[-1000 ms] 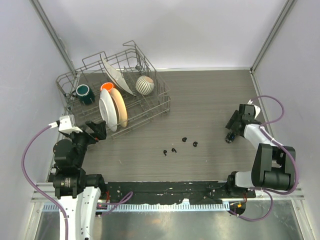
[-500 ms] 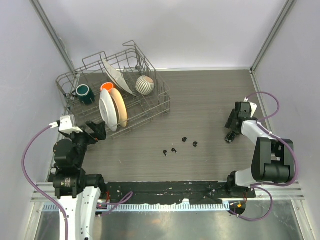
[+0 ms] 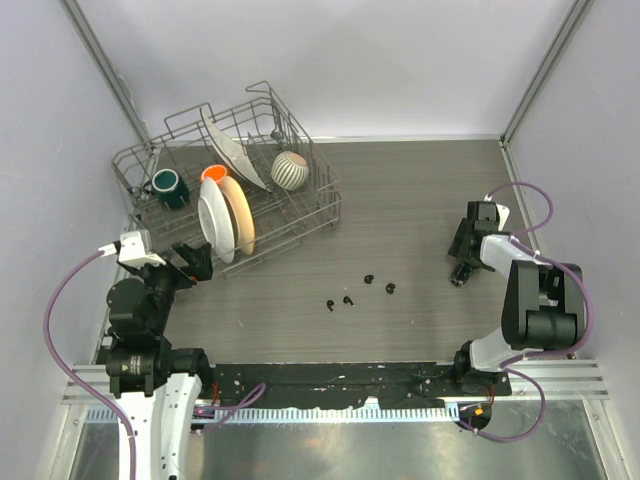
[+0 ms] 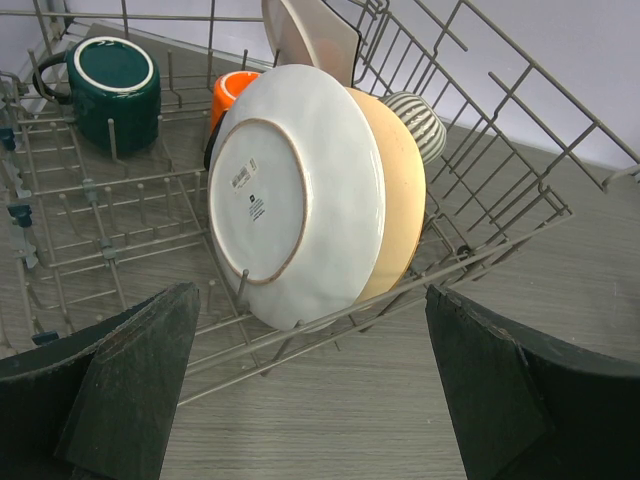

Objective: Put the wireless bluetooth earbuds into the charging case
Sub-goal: Move the charging case to the center of the board.

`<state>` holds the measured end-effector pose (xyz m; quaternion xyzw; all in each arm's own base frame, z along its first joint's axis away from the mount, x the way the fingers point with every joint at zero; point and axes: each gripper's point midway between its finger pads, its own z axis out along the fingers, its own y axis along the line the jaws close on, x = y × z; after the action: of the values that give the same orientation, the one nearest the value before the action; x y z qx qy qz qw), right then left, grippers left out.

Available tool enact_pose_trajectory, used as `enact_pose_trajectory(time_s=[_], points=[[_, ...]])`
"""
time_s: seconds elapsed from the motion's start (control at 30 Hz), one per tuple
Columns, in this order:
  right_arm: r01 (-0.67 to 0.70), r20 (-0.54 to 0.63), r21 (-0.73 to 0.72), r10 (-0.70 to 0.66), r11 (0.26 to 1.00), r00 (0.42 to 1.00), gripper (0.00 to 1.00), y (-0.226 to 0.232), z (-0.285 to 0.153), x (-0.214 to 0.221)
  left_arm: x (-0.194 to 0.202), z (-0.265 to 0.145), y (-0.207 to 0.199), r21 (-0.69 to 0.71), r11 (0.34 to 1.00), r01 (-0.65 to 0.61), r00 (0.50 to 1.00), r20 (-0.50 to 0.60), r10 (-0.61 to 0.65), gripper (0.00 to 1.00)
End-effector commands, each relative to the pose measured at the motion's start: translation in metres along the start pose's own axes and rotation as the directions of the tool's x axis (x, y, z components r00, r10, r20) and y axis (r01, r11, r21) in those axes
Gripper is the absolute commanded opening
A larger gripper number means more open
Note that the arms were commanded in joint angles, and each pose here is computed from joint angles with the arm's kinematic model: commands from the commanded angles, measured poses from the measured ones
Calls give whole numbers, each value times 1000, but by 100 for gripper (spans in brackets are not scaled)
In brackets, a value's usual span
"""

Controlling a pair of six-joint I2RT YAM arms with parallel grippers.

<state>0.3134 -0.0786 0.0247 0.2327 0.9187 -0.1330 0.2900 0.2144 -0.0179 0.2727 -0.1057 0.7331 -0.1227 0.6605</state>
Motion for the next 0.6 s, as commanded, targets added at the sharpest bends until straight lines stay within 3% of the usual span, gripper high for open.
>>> enact_pose_trajectory(time_s=[0.0, 0.1, 0.27, 0.4, 0.57], points=[[-43, 40, 12, 43, 999, 998, 72, 2, -2, -17, -14, -3, -5, 15, 1000, -12, 999, 46, 11, 100], [-61, 52, 27, 60, 998, 997, 68, -1, -4, -17, -14, -3, -5, 14, 1000, -12, 999, 45, 11, 100], [-107, 41, 0, 107, 994, 993, 51, 5, -5, -14, -14, -3, -4, 10, 1000, -11, 999, 46, 11, 100], [-234, 29, -33, 235, 972, 972, 50, 13, -5, -4, -14, -3, -4, 10, 1000, -13, 999, 46, 12, 100], [-424, 65, -65, 428, 903, 901, 50, 32, -4, -6, -14, -3, -3, 8, 1000, -13, 999, 45, 12, 100]])
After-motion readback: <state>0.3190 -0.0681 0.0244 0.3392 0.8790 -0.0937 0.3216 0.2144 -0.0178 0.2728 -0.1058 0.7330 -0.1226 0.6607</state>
